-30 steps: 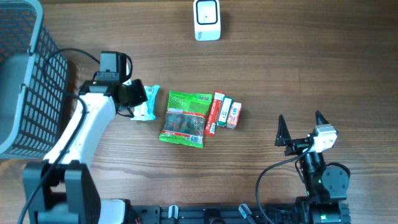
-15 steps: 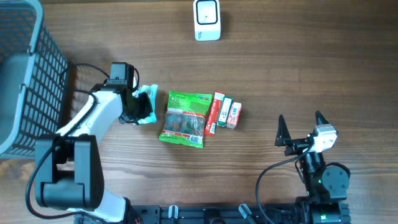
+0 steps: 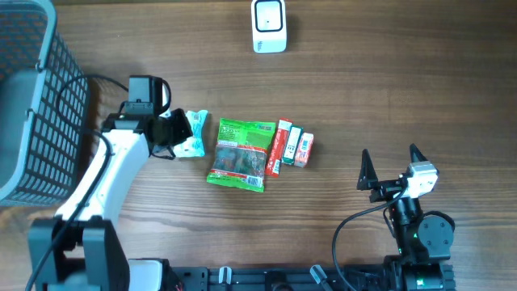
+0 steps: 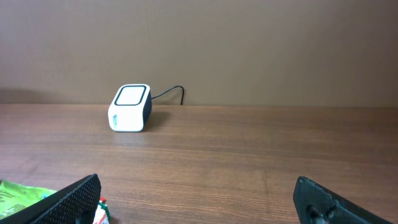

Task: Scan the item barcode
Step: 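Pull the wipes pack left off the snack bag and set it down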

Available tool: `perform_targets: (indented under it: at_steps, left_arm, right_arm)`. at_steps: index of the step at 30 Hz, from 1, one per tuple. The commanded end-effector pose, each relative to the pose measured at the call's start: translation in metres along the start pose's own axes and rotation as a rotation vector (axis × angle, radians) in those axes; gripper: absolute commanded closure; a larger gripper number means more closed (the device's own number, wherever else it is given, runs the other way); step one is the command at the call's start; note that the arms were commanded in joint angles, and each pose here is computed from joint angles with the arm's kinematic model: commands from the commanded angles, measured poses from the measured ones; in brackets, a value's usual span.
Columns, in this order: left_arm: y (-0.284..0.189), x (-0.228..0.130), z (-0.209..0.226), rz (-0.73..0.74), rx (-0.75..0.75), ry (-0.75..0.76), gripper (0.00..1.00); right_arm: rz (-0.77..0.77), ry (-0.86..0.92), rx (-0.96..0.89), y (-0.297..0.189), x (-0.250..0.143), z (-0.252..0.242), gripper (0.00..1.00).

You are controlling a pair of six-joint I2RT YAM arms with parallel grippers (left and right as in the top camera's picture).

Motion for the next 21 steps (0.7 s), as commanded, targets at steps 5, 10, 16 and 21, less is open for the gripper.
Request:
perform_targets:
  at_steps: [5, 10, 16, 21]
  left_arm:
    - [0.064, -0.039, 0.005, 0.208, -0.008, 0.009, 0.94]
    - [0.089, -0.059, 0.014, 0.336, 0.050, 0.002, 0.66]
    - [0.048, -0.032, 0.004, 0.224, 0.003, 0.003, 0.45]
    - [-0.019, -0.009, -0.016, 0.025, -0.093, 0.035, 0.27]
  right_arm:
    - [-0.008, -0.010, 0.012, 0.000, 0.001, 0.001, 0.00]
    - [-0.008, -0.010, 0.012, 0.000, 0.001, 0.001, 0.00]
    - [-0.008, -0.010, 0.012, 0.000, 0.001, 0.001, 0.00]
    - [-0.008, -0.009, 0.012, 0.000, 0.001, 0.001, 0.00]
Point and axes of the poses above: each gripper's point midway between its finger pads, its own y axis out along the fingers, its own z axis along the line the jaws close on, x = y × z, the point moved 9 cm from there along -y, back along the fingers
